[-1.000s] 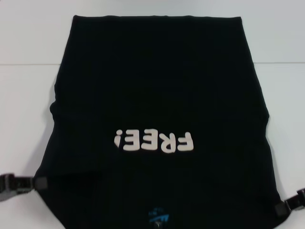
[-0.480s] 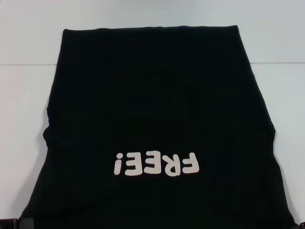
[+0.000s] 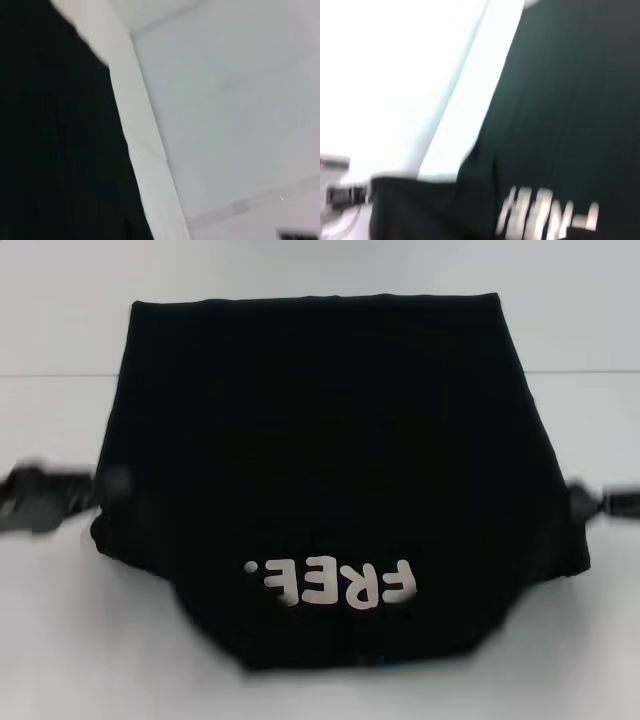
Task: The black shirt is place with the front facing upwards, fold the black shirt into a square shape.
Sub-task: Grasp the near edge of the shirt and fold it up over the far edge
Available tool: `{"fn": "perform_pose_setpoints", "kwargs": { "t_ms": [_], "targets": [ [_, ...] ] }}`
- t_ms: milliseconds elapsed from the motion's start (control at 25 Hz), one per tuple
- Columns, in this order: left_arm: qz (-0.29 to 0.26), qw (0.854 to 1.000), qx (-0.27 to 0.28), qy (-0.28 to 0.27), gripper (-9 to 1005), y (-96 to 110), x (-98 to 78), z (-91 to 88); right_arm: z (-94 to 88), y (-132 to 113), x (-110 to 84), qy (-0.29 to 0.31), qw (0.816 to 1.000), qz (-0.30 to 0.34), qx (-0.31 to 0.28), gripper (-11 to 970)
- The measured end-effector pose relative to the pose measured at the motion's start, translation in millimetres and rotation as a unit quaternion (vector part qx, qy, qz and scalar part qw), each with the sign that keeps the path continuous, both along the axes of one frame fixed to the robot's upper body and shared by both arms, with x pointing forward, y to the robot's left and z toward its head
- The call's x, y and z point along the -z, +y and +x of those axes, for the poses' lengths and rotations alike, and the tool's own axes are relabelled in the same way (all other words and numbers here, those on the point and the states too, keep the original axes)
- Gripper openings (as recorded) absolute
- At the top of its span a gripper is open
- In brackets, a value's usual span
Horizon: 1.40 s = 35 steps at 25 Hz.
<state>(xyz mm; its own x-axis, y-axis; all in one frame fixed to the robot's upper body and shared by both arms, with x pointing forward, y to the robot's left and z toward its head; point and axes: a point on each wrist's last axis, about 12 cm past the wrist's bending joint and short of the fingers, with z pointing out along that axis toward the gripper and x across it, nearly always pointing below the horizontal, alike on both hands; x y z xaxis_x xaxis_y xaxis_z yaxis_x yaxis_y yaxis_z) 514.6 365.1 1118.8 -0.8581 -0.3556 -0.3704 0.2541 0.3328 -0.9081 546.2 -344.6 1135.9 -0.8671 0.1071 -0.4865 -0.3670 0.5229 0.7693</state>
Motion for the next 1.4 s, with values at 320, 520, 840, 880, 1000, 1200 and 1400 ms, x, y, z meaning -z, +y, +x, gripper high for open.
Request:
{"fn": "perform_pose_setpoints", "kwargs": {
  "t_ms": [320, 520, 840, 880, 1000, 1200, 1400],
  "targets": [
    [0.052, 0.990, -0.129, -0.009, 30, -30, -3.1, 85.3, 74.5, 15, -4.2, -0.078, 0.983, -0.048, 0.158, 84],
    [0.164, 0.968, -0.187, -0.006, 29, -50, 15.4, 113.7, 106.1, 39, 10.5, -0.103, 0.964, -0.119, 0.213, 85],
    [0.251, 0.943, -0.215, -0.045, 42, -63, 16.1, 126.4, 127.8, 72, 18.7, -0.140, 0.940, -0.200, 0.237, 87],
    [0.255, 0.939, -0.225, -0.056, 43, -63, 11.8, 127.3, 130.0, 73, 16.8, -0.145, 0.938, -0.202, 0.241, 88],
    [0.256, 0.933, -0.242, -0.074, 49, -59, 1.7, 129.7, 136.5, 78, 9.5, -0.157, 0.936, -0.204, 0.242, 88],
    [0.259, 0.930, -0.249, -0.082, 58, -61, -3.7, 135.3, 145.8, 90, -1.1, -0.175, 0.934, -0.211, 0.231, 90],
    [0.271, 0.926, -0.247, -0.083, 67, -68, -0.3, 136.4, 151.4, 103, 0.5, -0.181, 0.931, -0.237, 0.211, 91]
  ]
}}
